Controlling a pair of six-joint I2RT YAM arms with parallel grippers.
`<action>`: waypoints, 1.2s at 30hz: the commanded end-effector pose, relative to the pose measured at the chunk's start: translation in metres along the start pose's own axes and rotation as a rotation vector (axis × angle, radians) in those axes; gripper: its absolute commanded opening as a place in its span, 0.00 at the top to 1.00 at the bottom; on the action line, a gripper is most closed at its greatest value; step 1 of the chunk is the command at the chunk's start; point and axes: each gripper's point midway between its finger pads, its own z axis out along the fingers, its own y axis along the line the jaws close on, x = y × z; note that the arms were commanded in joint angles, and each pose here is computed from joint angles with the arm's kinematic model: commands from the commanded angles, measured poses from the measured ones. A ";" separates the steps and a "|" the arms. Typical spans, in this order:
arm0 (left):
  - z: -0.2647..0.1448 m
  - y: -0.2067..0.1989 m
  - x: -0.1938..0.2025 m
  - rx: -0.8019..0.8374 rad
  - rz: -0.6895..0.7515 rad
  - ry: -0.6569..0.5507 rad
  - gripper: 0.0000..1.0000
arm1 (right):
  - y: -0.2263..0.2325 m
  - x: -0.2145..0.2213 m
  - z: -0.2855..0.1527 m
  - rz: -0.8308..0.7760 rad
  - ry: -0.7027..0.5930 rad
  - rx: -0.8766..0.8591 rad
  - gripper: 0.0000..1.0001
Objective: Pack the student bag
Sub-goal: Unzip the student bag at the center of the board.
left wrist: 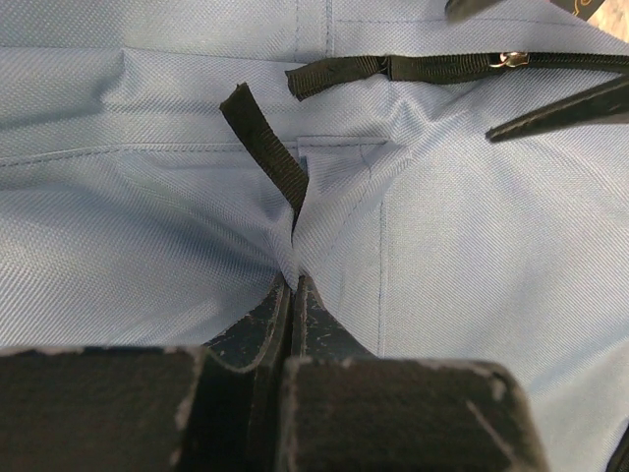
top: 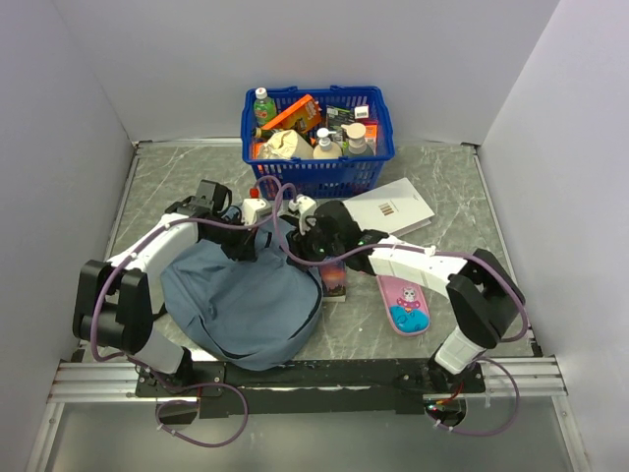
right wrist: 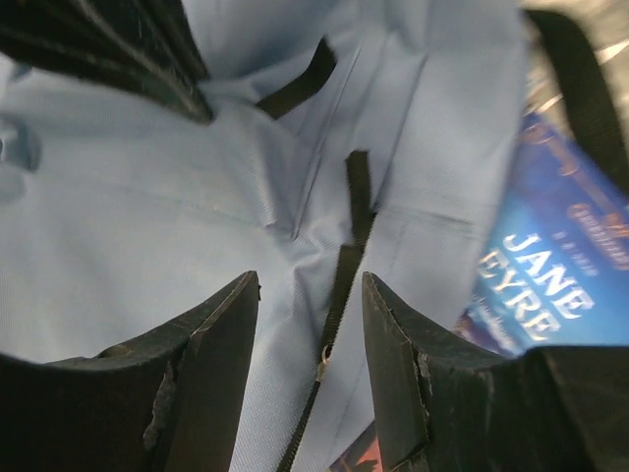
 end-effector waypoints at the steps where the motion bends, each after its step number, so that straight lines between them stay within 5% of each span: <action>1: -0.001 -0.008 0.009 0.022 0.021 0.011 0.99 | 0.007 0.004 0.004 -0.002 0.003 -0.047 0.46; 12: -0.010 -0.019 0.002 0.046 0.027 -0.018 0.99 | -0.022 0.021 0.027 0.014 0.023 0.078 0.49; 21: -0.010 -0.019 -0.002 0.051 0.022 -0.025 0.99 | -0.002 0.014 0.039 0.054 -0.006 -0.039 0.53; 27: -0.007 -0.016 -0.004 0.053 0.015 -0.028 0.99 | 0.006 0.009 0.041 0.082 -0.020 -0.077 0.72; 31: -0.005 -0.017 -0.001 0.055 0.012 -0.021 0.99 | 0.002 0.006 0.037 0.085 -0.045 -0.051 0.99; 36: -0.006 -0.016 0.001 0.049 0.016 -0.017 0.99 | -0.004 -0.012 0.017 0.068 -0.109 0.002 1.00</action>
